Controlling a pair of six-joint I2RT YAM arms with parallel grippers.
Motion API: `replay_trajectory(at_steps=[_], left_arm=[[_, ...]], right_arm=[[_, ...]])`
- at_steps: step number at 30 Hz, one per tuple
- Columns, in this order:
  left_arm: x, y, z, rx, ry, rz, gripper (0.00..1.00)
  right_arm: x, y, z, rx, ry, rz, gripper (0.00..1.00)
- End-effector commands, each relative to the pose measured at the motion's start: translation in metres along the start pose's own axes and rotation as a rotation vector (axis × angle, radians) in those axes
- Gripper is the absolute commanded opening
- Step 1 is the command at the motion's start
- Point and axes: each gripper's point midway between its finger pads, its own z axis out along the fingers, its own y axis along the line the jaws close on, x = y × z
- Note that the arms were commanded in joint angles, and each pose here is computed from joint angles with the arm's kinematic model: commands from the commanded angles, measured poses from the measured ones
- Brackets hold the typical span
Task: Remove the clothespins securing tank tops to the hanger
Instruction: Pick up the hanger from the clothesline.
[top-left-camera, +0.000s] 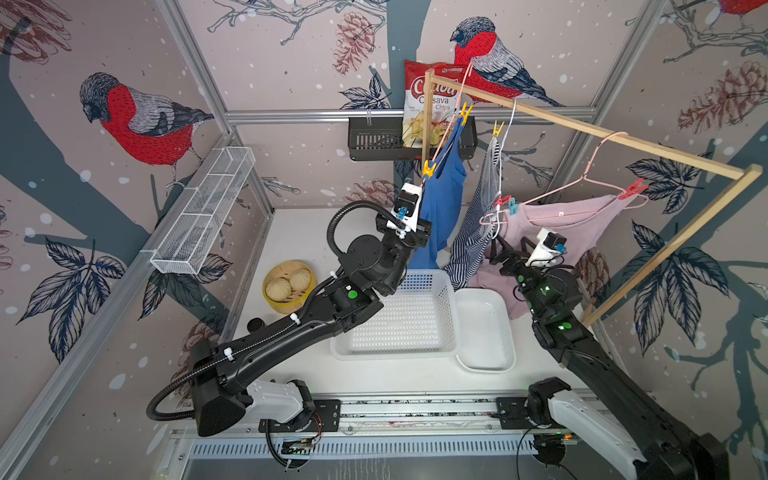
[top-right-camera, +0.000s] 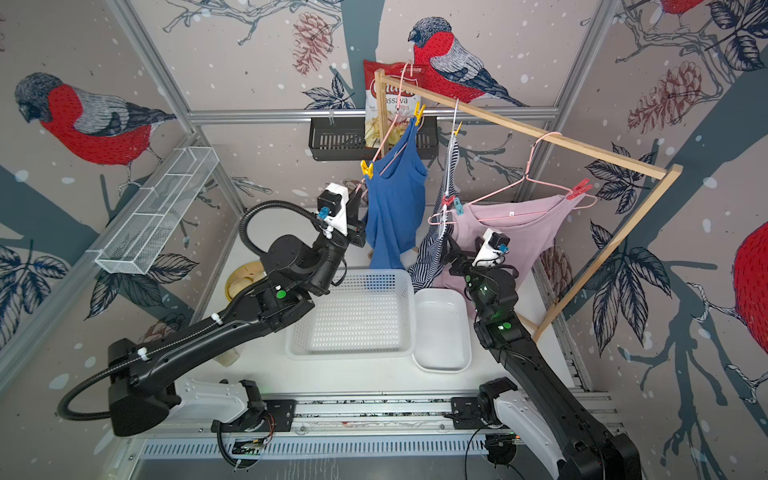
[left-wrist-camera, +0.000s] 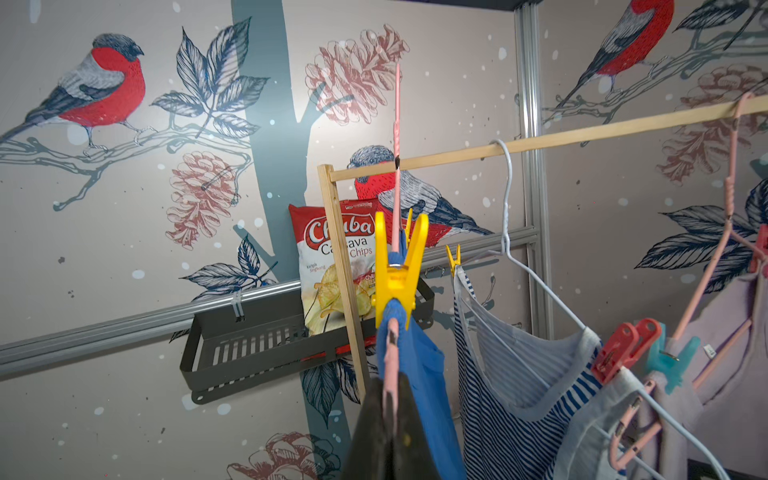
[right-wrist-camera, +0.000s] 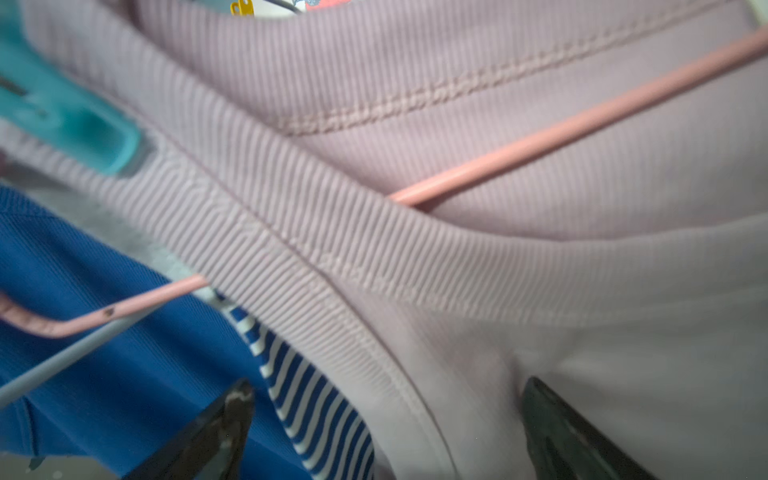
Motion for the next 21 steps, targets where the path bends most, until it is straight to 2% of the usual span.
replay_trajectory(at_steps=[1, 10, 15, 18, 21], left_arm=[[-0.047, 0.023, -0.015, -0.025, -0.16, -0.099, 0.0], [-0.097, 0.048, -0.05, 0.048, -0.246, -0.188, 0.0], [-0.134, 0.06, -0.069, 0.107, -0.265, -0.209, 0.0], [-0.157, 0.075, -0.083, 0.098, -0.311, -0.223, 0.0], [-0.171, 0.081, -0.092, 0.128, -0.291, -0.238, 0.0]], right_arm=[[0.013, 0.01, -0.013, -0.067, 0.058, -0.046, 1.0], [0.002, 0.061, -0.037, -0.3, 0.047, -0.103, 1.0], [-0.012, 0.084, -0.033, -0.358, 0.031, -0.093, 1.0], [-0.02, 0.094, -0.025, -0.373, 0.046, -0.079, 1.0], [-0.029, 0.11, -0.018, -0.418, 0.069, -0.084, 1.0]])
